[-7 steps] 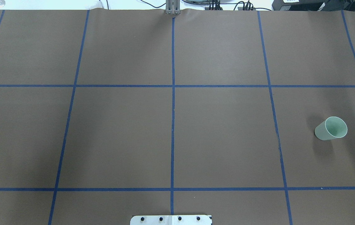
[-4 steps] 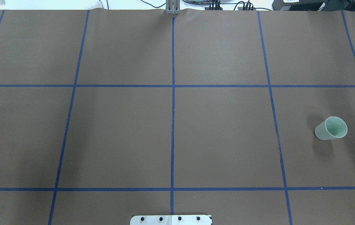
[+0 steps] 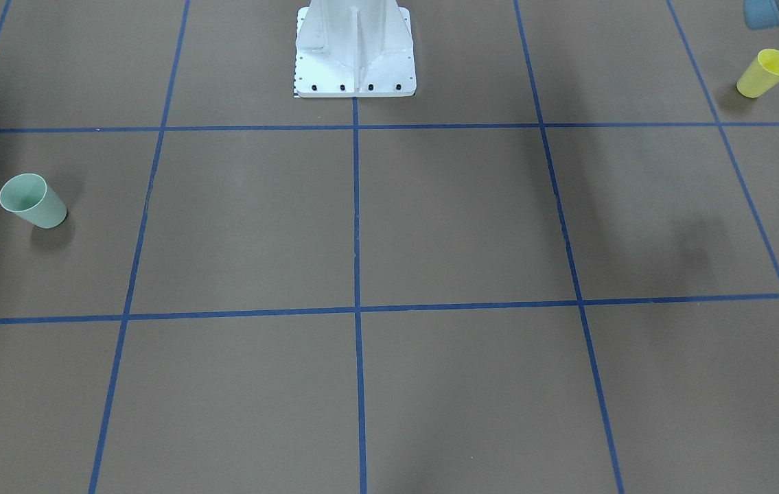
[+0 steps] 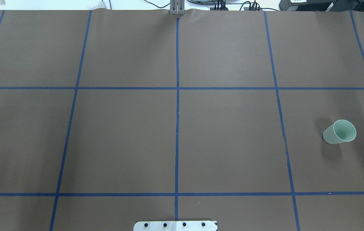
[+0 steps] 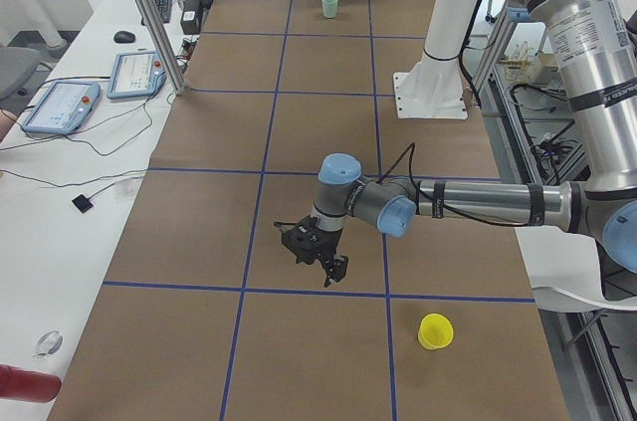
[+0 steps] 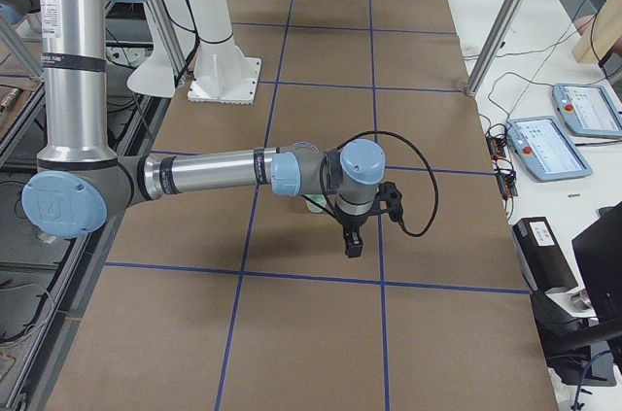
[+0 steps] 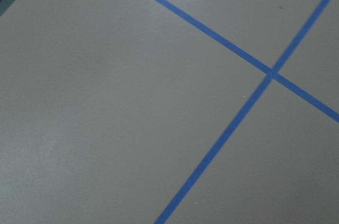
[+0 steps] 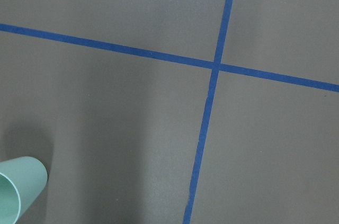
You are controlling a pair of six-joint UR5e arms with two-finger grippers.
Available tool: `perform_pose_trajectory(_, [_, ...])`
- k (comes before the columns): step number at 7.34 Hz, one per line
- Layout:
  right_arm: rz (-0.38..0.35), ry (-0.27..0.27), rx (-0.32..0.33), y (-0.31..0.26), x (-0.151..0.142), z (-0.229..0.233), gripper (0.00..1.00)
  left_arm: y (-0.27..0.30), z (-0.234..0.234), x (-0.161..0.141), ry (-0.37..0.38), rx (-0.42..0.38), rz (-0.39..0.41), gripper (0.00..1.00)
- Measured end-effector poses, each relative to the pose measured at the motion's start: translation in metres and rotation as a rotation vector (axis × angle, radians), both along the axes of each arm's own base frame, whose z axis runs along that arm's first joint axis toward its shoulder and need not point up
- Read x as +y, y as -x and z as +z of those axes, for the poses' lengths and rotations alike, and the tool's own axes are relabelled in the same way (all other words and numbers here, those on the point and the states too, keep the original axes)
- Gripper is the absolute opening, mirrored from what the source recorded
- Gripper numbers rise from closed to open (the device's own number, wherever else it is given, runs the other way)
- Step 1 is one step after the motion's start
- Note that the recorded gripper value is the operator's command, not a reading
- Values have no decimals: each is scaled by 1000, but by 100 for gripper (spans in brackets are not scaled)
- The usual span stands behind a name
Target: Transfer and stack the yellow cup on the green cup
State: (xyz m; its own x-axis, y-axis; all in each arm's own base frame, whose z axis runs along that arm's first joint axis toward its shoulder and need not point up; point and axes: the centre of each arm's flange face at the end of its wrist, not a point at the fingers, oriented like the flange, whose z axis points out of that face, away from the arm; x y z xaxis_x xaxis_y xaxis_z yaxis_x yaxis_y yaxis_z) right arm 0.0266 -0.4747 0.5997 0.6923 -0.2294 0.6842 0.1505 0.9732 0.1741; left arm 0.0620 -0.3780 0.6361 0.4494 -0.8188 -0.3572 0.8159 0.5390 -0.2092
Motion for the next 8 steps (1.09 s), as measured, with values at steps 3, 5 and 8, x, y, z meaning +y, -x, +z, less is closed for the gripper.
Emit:
perform_pose_trajectory(3, [-2,-43,-10,1,2,-2,99,-48,23,30,146,-239,-197,99])
perform_pose_trajectory(5, [-4,-55,-38,3,2,-7,99,-72,15,58,268,-381,-282,99])
perform_pose_trajectory(8, [-10,-57,-67,5,9,-9,100,-119,24,103,368,-536,-434,99])
